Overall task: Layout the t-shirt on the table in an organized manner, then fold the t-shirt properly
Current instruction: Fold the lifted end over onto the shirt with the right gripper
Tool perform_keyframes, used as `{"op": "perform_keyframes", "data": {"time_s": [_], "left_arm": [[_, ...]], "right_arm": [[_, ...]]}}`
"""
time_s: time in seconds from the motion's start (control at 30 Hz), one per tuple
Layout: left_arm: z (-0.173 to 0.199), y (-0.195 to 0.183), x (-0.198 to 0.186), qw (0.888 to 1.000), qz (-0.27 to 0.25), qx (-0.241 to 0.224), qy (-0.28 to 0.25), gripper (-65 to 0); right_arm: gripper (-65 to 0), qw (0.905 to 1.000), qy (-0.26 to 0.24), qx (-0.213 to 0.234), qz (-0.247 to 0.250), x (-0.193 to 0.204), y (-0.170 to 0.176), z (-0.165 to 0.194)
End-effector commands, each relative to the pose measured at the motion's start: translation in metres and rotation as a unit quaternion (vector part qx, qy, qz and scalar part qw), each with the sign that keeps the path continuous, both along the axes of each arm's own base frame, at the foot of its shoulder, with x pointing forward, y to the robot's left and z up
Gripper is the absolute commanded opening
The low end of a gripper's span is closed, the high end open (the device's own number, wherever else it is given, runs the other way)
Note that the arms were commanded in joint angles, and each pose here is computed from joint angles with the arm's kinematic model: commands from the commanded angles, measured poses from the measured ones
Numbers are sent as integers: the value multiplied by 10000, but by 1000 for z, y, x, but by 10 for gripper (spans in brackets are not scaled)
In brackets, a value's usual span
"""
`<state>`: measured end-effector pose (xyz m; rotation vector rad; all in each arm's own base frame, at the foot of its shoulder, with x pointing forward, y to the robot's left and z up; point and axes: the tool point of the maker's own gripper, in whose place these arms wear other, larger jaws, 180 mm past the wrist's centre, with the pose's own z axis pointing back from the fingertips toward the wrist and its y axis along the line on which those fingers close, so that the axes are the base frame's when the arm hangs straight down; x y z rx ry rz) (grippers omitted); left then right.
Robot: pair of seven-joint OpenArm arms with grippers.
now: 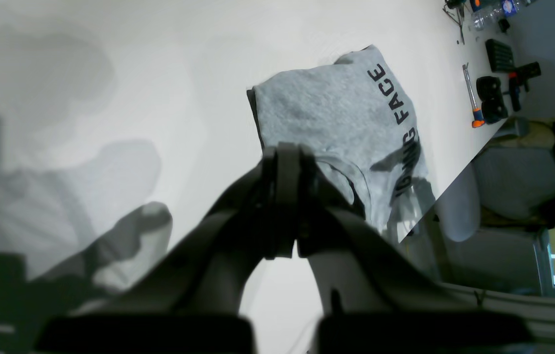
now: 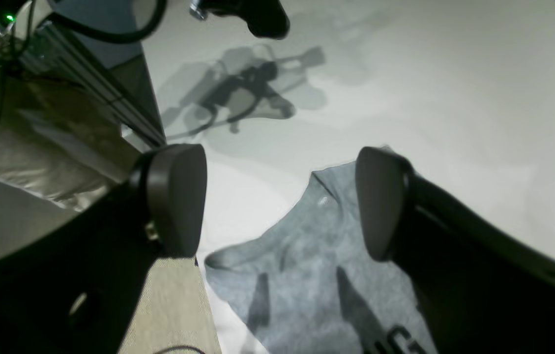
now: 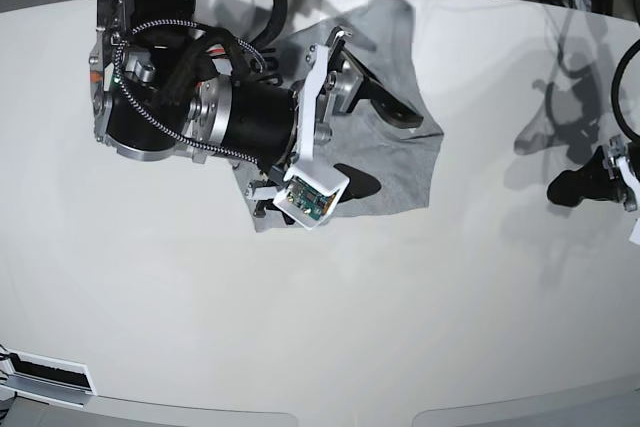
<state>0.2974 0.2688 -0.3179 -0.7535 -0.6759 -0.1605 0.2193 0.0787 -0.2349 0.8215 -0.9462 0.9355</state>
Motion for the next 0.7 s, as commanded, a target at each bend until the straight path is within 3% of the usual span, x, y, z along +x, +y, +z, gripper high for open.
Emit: {"op": "perform_keyframes", "data": {"time_s": [0.0, 0.07, 0.1, 0.13, 0.2, 0.23, 0.37, 0.53, 0.67], "left_arm": [[19, 6, 9, 9996, 31, 17, -294, -650], [19, 6, 10, 9995, 31, -5, -304, -650], [21, 5, 10, 9995, 32, -43, -324, -650], [23, 4, 10, 9993, 24, -99, -347, -650], [21, 2, 9, 9994, -19, -98, -320, -650], [20, -1, 8, 9995, -76, -91, -288, -650], [5, -29, -3, 9982, -592, -42, -28, -650], [1, -89, -13, 9904, -1366, -206, -97, -650], [-7, -148, -40, 9745, -2235, -62, -187, -650]], "right_arm": [[-171, 9997, -209, 135, -22, 4, 2, 13], [-192, 9995, -285, -21, -151, 10, -2, 9], [-248, 9991, -341, -106, -230, 13, -5, 7], [-345, 9985, -408, -188, -323, 18, -8, 6], [-609, 9957, -599, -448, -537, 27, -18, 1], [-650, 9936, -726, -569, -653, 33, -24, -2], [-650, 9860, -1126, -707, -1007, 60, -39, -15], [-650, 9788, -537, -1294, -1493, 114, -60, -63], [-650, 9738, -25, -1655, -1562, 145, -72, -97]]}}
